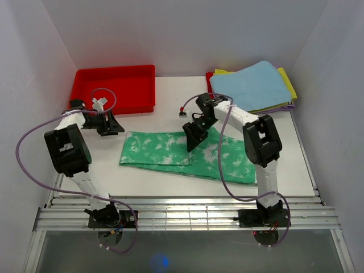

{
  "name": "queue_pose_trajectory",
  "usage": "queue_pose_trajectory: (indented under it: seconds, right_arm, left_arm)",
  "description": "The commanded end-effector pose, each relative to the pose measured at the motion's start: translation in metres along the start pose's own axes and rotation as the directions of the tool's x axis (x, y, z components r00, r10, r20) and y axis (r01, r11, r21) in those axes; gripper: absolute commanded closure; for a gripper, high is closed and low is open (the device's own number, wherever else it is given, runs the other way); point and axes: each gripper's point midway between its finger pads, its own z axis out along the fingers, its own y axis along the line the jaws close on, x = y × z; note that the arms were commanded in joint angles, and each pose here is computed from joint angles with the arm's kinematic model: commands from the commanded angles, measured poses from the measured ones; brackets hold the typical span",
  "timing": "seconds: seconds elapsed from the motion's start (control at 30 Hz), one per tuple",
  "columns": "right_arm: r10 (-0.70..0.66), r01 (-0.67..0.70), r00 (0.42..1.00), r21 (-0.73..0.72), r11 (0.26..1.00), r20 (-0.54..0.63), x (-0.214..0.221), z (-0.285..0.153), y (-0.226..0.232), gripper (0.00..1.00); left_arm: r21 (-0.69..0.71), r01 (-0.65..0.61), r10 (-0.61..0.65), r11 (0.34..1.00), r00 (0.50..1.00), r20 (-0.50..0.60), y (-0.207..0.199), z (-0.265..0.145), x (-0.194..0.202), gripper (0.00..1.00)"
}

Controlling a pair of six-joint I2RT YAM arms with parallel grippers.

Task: Fold and stack the trousers
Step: Fold the trousers

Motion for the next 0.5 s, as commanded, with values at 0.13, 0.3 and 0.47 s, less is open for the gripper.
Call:
queue_pose_trajectory:
  seconds: [0.13,0.3,0.47]
  right_arm:
    - [0.028,-0.048,0.982,0.104,0.993,0.184,0.02,-0.116,-0.001,0.33]
    - [0.17,-0.219,0.954,0.185,0.958,0.248,0.081,-0.177,-0.03,0.33]
    - [0.412,-0.466,0.848,0.101,0.879,0.334,0.164,-0.207,-0.043,0.34]
  left_arm:
    - [-0.203,-0.005,-0.017,0.979,0.994,-0.11,0.029,-0.039,0.07,0.37]
    - [-0.194,0.003,-0.026,0.981,0.993,-0.117,0.038,-0.027,0.086,0.39]
    - [-0.128,0.05,-0.066,0.991,0.99,-0.125,0.04,-0.012,0.092,0.43]
